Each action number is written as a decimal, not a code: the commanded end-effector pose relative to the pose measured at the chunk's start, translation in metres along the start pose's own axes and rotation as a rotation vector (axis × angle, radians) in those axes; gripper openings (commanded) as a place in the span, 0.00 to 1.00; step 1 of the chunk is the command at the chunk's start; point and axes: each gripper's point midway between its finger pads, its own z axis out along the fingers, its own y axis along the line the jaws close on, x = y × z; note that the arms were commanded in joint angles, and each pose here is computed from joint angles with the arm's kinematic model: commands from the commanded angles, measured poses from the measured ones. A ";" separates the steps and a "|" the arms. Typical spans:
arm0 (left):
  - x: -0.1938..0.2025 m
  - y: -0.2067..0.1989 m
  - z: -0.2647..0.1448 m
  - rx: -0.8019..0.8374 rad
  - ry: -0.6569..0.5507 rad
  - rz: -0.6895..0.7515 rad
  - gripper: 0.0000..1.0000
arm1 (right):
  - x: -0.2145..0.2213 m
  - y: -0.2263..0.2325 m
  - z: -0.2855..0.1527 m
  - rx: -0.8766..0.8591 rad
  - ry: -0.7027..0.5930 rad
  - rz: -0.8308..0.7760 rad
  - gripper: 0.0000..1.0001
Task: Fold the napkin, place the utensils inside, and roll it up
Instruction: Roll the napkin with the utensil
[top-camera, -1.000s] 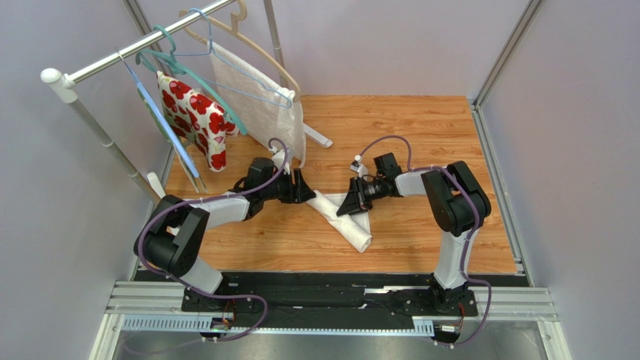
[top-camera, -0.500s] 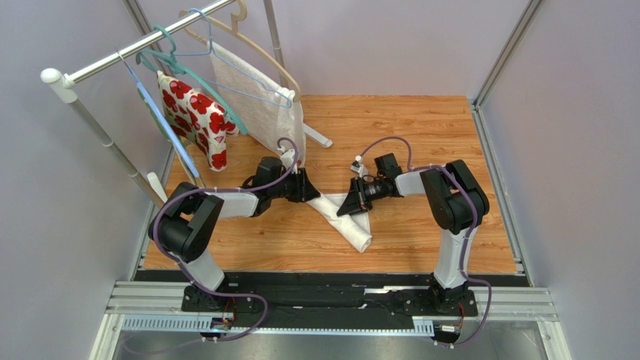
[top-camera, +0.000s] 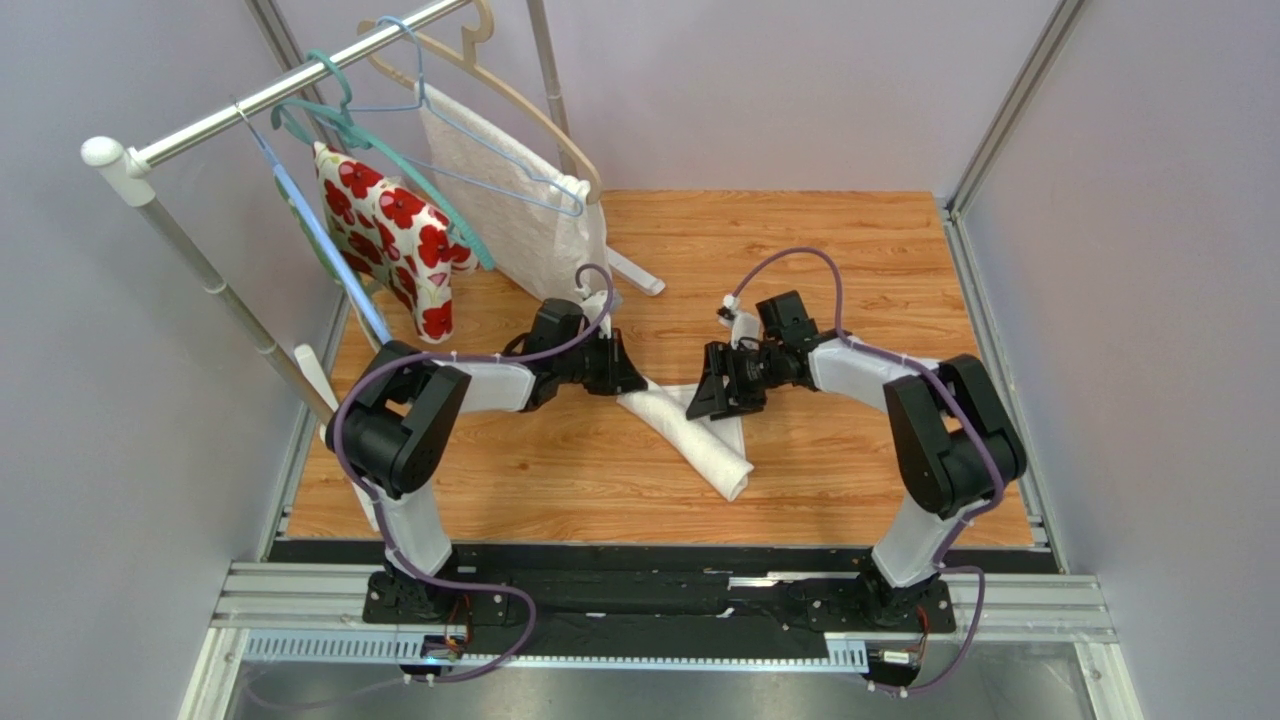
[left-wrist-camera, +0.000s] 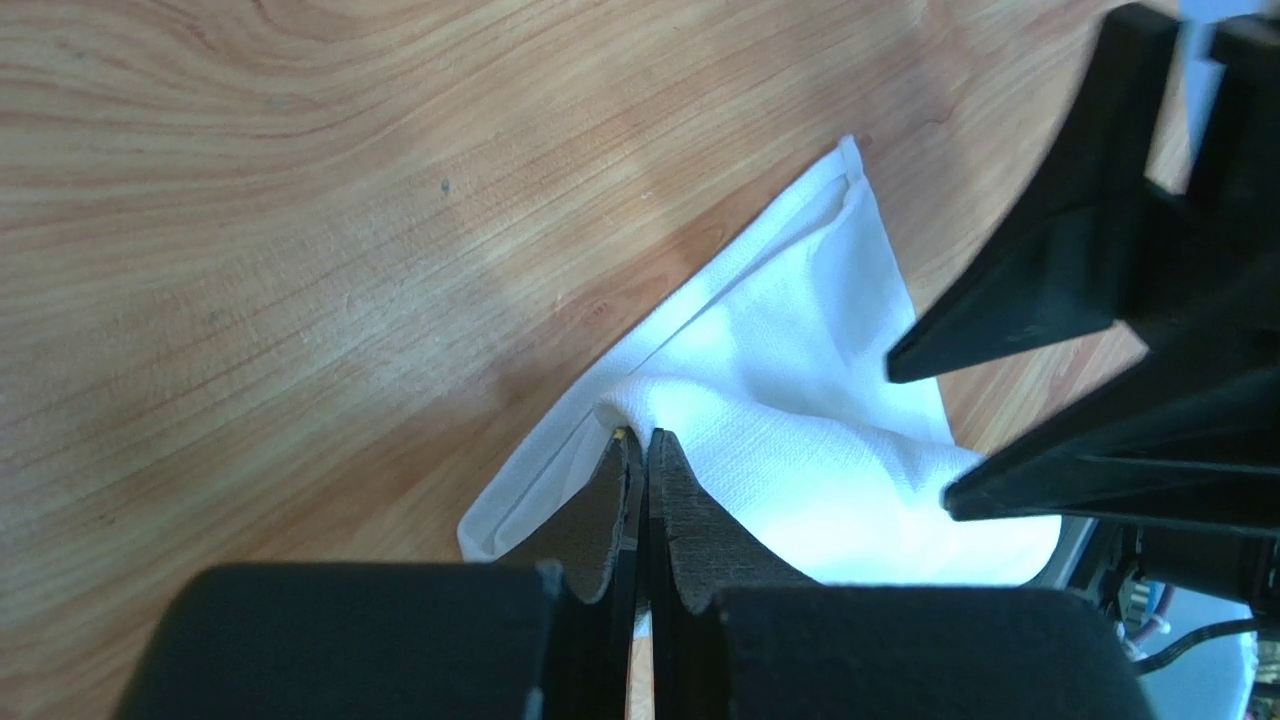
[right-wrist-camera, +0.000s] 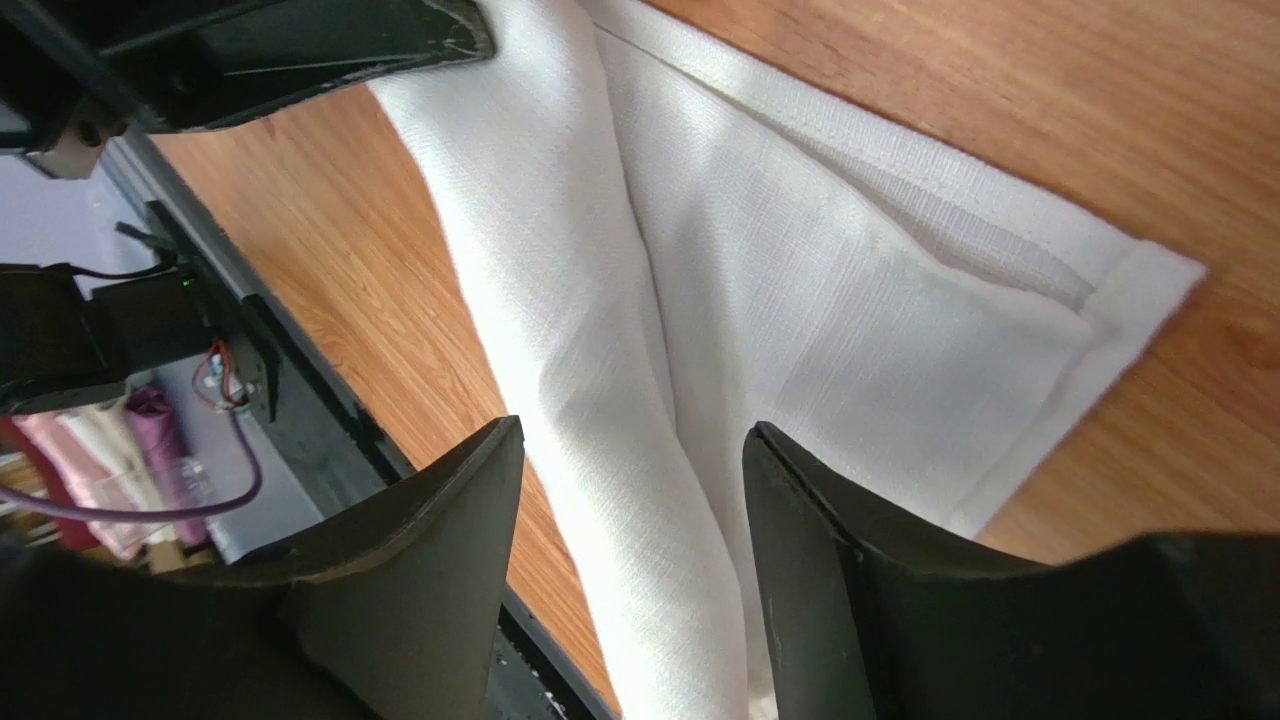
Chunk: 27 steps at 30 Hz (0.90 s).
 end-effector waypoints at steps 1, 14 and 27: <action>0.009 0.008 0.003 -0.034 0.076 0.028 0.01 | -0.030 0.015 -0.027 0.172 -0.137 -0.172 0.60; 0.017 0.014 0.005 -0.063 0.144 0.009 0.01 | 0.006 0.038 0.001 0.568 -0.182 -0.600 0.65; 0.011 0.007 0.006 -0.040 0.142 0.012 0.04 | 0.035 0.009 0.031 0.659 -0.064 -0.641 0.60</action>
